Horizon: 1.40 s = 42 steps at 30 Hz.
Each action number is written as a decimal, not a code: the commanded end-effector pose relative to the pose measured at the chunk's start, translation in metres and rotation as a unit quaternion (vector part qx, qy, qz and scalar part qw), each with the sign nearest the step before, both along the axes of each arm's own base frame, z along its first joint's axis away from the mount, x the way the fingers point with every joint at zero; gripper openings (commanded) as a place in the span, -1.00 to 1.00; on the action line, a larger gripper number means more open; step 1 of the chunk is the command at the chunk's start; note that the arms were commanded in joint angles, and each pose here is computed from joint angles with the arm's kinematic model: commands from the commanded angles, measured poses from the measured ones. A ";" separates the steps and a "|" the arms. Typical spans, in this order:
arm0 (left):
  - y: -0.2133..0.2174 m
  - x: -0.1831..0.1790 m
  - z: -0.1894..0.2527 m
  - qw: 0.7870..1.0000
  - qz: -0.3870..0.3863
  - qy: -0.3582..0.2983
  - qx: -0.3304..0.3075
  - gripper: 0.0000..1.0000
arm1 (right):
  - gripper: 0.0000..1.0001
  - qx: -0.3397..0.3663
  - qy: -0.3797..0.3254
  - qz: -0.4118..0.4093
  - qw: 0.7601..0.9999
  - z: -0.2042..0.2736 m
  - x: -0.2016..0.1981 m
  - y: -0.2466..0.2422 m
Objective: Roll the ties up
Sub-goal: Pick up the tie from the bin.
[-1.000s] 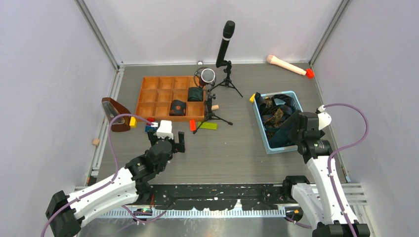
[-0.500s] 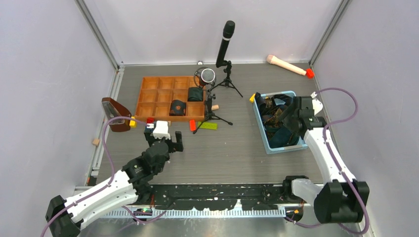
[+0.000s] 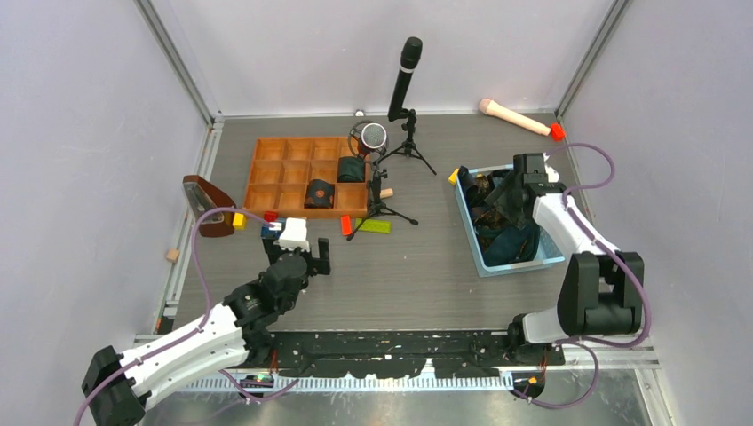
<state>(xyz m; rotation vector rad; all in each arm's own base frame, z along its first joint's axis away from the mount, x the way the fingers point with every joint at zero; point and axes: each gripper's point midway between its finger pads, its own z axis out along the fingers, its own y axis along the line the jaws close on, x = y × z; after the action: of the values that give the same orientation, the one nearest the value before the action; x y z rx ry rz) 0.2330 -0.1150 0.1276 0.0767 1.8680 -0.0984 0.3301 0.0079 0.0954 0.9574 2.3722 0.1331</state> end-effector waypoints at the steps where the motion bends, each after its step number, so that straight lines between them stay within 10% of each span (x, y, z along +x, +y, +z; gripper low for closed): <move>1: -0.006 0.006 0.014 1.000 -0.001 -0.021 -0.020 0.97 | 0.34 -0.008 -0.029 -0.001 1.000 0.005 0.030 -0.003; 11: -0.009 0.007 0.013 1.000 -0.006 -0.020 -0.019 0.97 | 0.04 -0.025 -0.002 -0.020 0.999 -0.020 0.040 -0.012; 23: -0.009 0.008 0.011 1.000 -0.005 -0.018 -0.016 0.97 | -0.96 -0.058 -0.136 0.006 0.989 0.070 0.037 -0.018; 42: -0.008 0.007 0.010 1.000 -0.003 -0.019 -0.016 0.97 | -0.99 -0.045 -0.420 0.086 0.902 0.319 0.000 0.012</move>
<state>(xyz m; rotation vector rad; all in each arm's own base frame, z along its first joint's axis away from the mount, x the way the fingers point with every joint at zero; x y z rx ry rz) 0.2352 -0.1218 0.1253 0.0951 1.8731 -0.1117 0.3463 0.0129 0.3667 0.5727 1.7115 0.3716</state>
